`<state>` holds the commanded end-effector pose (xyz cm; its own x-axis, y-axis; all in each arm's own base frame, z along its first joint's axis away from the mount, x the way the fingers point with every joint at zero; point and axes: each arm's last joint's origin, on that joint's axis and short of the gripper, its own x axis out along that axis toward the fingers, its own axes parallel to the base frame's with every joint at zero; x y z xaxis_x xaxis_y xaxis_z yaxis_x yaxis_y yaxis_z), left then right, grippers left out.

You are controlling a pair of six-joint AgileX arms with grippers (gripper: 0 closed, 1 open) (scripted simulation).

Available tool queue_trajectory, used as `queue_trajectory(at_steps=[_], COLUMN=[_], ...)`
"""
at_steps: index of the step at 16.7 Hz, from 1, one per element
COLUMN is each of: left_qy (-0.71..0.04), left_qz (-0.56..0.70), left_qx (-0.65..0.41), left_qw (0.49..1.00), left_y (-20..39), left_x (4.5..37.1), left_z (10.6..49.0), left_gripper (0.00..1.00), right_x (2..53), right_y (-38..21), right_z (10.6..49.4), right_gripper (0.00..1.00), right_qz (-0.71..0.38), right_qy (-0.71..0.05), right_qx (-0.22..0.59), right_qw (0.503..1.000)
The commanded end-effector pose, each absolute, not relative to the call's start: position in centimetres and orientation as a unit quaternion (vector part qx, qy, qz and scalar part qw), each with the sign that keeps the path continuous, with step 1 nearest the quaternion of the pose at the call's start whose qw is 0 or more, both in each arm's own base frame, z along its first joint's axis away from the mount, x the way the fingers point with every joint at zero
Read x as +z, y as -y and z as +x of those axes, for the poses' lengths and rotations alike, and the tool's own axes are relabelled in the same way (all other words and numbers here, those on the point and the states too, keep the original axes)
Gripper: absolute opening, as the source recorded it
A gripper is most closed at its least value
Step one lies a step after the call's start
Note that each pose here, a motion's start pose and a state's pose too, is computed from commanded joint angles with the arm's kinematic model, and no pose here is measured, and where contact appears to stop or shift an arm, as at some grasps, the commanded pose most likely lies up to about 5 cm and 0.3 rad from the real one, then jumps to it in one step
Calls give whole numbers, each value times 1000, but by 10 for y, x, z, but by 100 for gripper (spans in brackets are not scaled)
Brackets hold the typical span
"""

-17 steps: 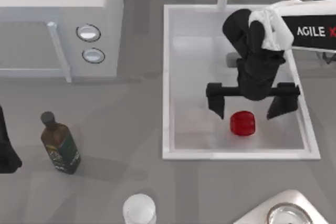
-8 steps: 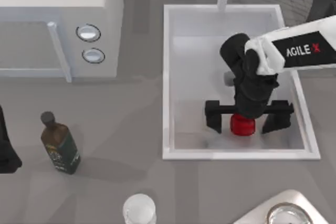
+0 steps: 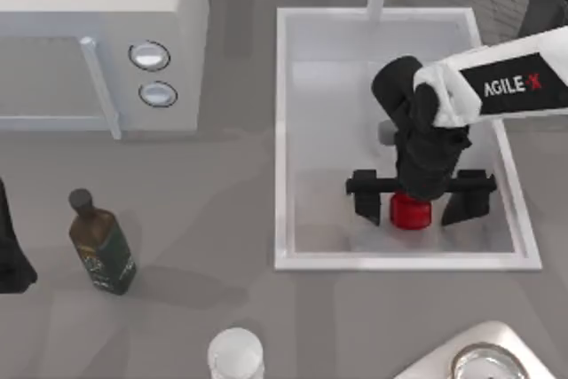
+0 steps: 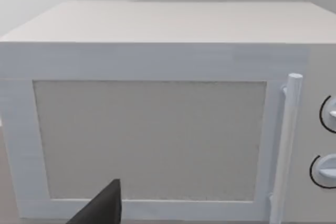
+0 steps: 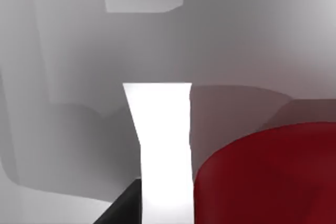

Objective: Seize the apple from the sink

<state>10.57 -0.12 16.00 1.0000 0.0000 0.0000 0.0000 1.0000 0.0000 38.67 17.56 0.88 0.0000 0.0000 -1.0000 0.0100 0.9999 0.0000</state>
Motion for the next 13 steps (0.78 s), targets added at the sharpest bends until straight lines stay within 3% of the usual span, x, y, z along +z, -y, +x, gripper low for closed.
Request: queue_trajectory(at_steps=[6,13], left_qy=[0,0], left_qz=[0,0], left_qx=[0,0], left_qw=[1000,1000], left_y=[1,1], left_x=[160,160], left_z=[106,106], left_gripper=[100,100], right_x=[9,9], right_y=[-176,-176], right_z=[387,387], right_gripper=[2,0], right_qz=[4,4], right_qy=[-707,-707], right_qx=[-4,-4], right_qw=[707,707])
